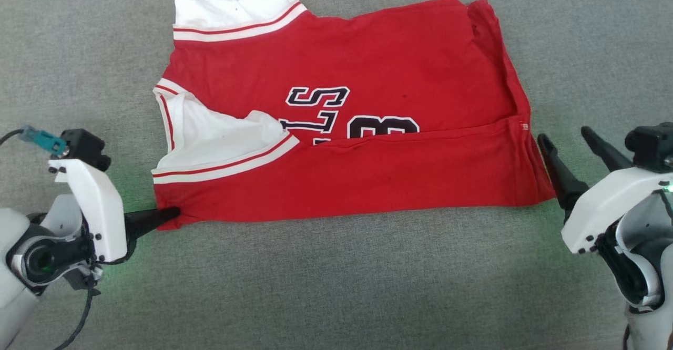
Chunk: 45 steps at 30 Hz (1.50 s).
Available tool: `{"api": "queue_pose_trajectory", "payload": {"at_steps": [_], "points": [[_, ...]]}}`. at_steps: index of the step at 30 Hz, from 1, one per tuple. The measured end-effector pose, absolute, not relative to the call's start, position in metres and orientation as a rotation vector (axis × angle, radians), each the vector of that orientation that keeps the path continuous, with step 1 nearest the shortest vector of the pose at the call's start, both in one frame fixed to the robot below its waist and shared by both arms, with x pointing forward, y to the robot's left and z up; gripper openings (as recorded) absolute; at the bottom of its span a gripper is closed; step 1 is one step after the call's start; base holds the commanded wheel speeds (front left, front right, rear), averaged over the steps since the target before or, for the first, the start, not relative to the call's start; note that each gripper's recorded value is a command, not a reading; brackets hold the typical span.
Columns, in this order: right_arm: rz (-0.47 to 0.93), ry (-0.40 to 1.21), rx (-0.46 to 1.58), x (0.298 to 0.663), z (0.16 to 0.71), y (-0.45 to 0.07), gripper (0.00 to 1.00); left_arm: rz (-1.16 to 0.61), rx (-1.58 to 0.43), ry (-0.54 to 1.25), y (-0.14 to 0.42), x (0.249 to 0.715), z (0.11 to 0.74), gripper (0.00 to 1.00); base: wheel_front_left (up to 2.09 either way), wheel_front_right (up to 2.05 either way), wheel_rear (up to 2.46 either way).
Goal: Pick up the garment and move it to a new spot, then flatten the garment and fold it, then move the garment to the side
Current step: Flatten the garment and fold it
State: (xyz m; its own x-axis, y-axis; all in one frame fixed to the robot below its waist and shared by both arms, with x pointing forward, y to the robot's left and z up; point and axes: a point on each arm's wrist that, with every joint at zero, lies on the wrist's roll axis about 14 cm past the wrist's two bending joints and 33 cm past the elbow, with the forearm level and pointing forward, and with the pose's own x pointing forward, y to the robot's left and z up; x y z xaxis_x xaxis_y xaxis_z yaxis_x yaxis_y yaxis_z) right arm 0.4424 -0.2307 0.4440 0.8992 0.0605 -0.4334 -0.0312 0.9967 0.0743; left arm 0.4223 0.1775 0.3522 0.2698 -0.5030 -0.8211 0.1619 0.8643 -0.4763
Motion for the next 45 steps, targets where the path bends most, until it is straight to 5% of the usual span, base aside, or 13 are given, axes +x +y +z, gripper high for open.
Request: {"api": "queue_pose_trajectory", "payload": {"at_steps": [11,15,16,17,18,19,20,33,45], "points": [[0.201,0.958,-0.049,0.413,0.387,-0.221,1.0,-0.501,-0.314,1.175,0.17,0.428,0.35,0.0,0.0,0.0,0.0],[0.235,1.019,-0.068,0.415,0.383,-0.216,1.0,-0.501,-0.326,1.162,0.168,0.429,0.349,0.0,0.0,0.0,0.0],[0.237,1.027,-0.072,0.415,0.382,-0.216,0.92,-0.502,-0.329,1.159,0.167,0.429,0.349,0.0,0.0,0.0,0.0],[0.243,1.034,-0.077,0.415,0.381,-0.215,0.61,-0.502,-0.331,1.151,0.166,0.429,0.349,0.0,0.0,0.0,0.0],[0.252,1.042,-0.082,0.415,0.379,-0.213,0.47,-0.501,-0.336,1.144,0.165,0.429,0.35,0.0,0.0,0.0,0.0],[0.26,1.044,-0.083,0.415,0.379,-0.211,0.05,-0.501,-0.34,1.137,0.165,0.429,0.351,0.0,0.0,0.0,0.0],[0.265,1.042,-0.078,0.415,0.38,-0.21,0.0,-0.5,-0.342,1.131,0.164,0.43,0.352,0.0,0.0,0.0,0.0],[0.27,0.963,-0.082,0.405,0.399,-0.211,0.0,-0.527,-0.375,1.053,0.16,0.39,0.373,0.0,0.0,0.0,0.0],[0.306,1.069,-0.11,0.359,0.398,-0.222,0.0,-0.534,-0.442,1.089,0.154,0.312,0.382,0.0,0.0,0.0,0.0]]}}
